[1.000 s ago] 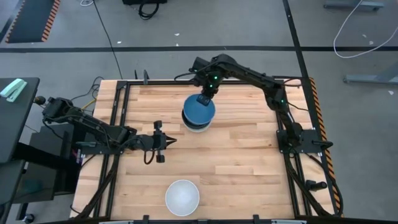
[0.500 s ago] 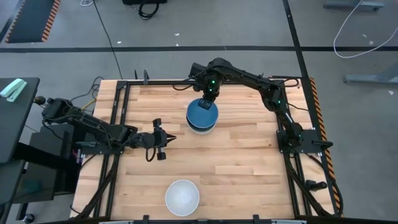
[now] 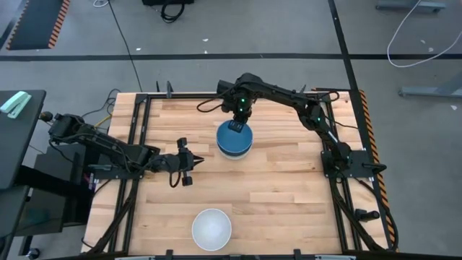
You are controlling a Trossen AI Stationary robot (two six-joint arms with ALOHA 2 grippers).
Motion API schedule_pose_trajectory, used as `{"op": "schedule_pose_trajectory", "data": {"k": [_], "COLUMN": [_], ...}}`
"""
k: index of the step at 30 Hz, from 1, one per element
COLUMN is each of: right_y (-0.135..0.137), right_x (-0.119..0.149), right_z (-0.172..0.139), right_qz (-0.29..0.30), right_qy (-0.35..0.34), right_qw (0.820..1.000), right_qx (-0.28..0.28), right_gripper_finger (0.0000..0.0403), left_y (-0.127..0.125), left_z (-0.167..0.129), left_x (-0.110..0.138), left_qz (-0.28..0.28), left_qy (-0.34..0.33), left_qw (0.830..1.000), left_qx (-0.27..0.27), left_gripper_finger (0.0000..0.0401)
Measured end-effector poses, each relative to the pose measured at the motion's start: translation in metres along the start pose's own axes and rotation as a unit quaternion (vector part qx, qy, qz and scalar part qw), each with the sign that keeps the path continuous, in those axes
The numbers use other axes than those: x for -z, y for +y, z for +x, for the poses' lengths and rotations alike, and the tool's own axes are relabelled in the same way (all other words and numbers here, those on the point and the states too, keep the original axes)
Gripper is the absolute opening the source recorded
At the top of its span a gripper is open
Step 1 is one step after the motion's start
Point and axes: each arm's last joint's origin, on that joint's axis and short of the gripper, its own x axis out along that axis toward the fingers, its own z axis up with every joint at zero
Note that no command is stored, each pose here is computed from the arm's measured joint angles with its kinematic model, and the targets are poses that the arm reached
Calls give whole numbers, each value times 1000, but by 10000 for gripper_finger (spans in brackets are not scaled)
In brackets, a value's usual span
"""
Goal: Nest bowls inside each other
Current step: Stack the blue bowl on top of the black bowl, then stack the white bowl on top of the blue bowl
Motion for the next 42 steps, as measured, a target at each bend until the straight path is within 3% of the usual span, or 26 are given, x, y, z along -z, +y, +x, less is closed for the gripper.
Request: {"op": "schedule_pose_trajectory", "data": {"k": [5, 15, 25, 35, 42], "right_y": [0, 0, 0, 2, 6], "right_x": [0, 0, 2, 10, 27], "right_z": [0, -1, -5, -29, -62], "right_qz": [0, -1, 1, -2, -8], "right_qy": [0, -1, -6, -38, -80], "right_qw": [1000, 1000, 1000, 999, 996], "right_qx": [2, 5, 6, 20, 25], "right_gripper_finger": [12, 67, 82, 83, 81], "left_y": [1, 1, 1, 1, 2], "left_z": [1, 1, 1, 1, 1], "left_x": [0, 2, 2, 2, 3], "left_qz": [-4, -3, -4, -7, -10], "left_qy": [1, 8, 8, 11, 14], "left_qw": [1000, 1000, 1000, 1000, 1000], "left_qx": [-3, -3, -3, -4, -4], "left_gripper_finger": [28, 25, 36, 26, 27]}}
